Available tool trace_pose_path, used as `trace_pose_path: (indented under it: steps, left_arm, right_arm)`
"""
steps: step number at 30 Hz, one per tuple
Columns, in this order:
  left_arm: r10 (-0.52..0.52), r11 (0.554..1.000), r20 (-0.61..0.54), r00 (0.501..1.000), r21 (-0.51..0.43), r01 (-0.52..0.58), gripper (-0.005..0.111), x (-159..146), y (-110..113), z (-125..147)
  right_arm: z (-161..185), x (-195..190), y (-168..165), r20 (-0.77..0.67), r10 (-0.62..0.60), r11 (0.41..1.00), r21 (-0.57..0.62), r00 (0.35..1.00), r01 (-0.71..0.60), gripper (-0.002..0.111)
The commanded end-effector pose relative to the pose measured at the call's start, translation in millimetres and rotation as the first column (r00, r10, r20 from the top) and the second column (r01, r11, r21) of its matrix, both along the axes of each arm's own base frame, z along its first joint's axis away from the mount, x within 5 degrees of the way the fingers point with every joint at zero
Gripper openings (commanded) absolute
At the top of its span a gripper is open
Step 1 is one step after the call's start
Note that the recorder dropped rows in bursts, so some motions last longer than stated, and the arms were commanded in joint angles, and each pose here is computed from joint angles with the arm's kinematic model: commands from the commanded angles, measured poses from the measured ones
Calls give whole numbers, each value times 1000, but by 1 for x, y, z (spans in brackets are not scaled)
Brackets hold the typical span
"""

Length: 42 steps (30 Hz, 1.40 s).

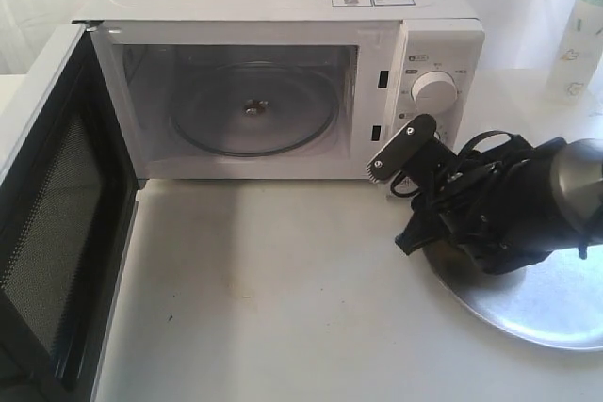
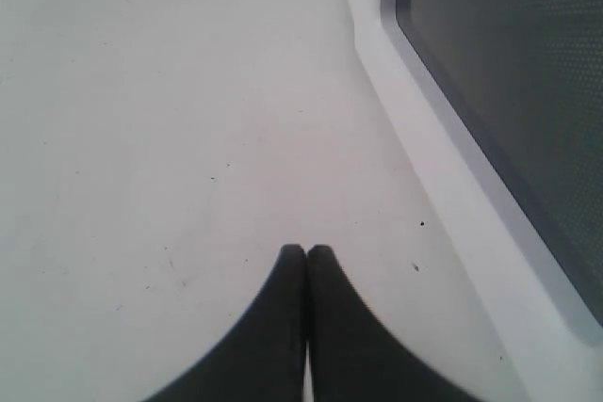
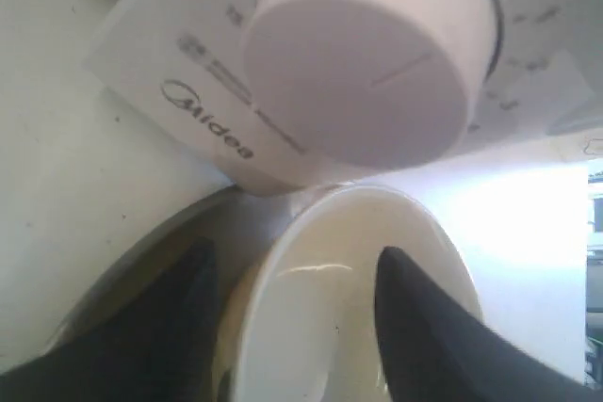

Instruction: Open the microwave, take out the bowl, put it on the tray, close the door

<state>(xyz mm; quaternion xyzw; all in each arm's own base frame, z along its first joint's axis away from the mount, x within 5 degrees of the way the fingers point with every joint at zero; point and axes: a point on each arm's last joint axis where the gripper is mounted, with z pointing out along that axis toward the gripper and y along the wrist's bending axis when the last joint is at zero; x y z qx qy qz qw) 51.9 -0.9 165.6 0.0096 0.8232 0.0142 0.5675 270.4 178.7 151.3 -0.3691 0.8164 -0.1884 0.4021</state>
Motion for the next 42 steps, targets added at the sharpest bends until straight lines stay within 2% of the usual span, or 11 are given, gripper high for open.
trace_pose_path:
  steps: [1,5,9,10,14,19,26,31,36,39,42]
  left_arm:
    - [-4,1000,3,1000,-8,4,0,0,0,1]
    - [-4,1000,3,1000,-8,4,0,0,0,1]
    - [-4,1000,3,1000,-8,4,0,0,0,1]
    - [-4,1000,3,1000,-8,4,0,0,0,1]
    - [-4,1000,3,1000,-8,4,0,0,0,1]
    - [-4,1000,3,1000,-8,4,0,0,0,1]
    - [-4,1000,3,1000,-8,4,0,0,0,1]
    - [-4,1000,3,1000,-8,4,0,0,0,1]
    - [-4,1000,3,1000,-8,4,0,0,0,1]
    - [-4,1000,3,1000,-8,4,0,0,0,1]
    - [-4,1000,3,1000,-8,4,0,0,0,1]
  right_arm:
    - [36,-10,8,16,104,983,153,994,-105,49]
    - [78,-34,24,81,221,927,294,972,-235,38]
    - [128,-63,63,169,426,786,418,889,-456,10]
    - [154,-75,93,226,521,690,456,823,-561,0]
    - [206,-109,192,384,697,431,450,605,-782,0]
    - [201,-151,278,436,841,157,371,321,-915,0]
    - [168,-145,285,391,847,257,293,361,-921,0]
    - [154,-119,271,420,766,513,56,487,-856,0]
    - [148,-83,234,424,601,798,-368,678,-477,0]
    - [151,-64,202,403,455,814,-550,794,-186,0]
    - [155,-54,189,438,377,810,-584,816,-60,0]
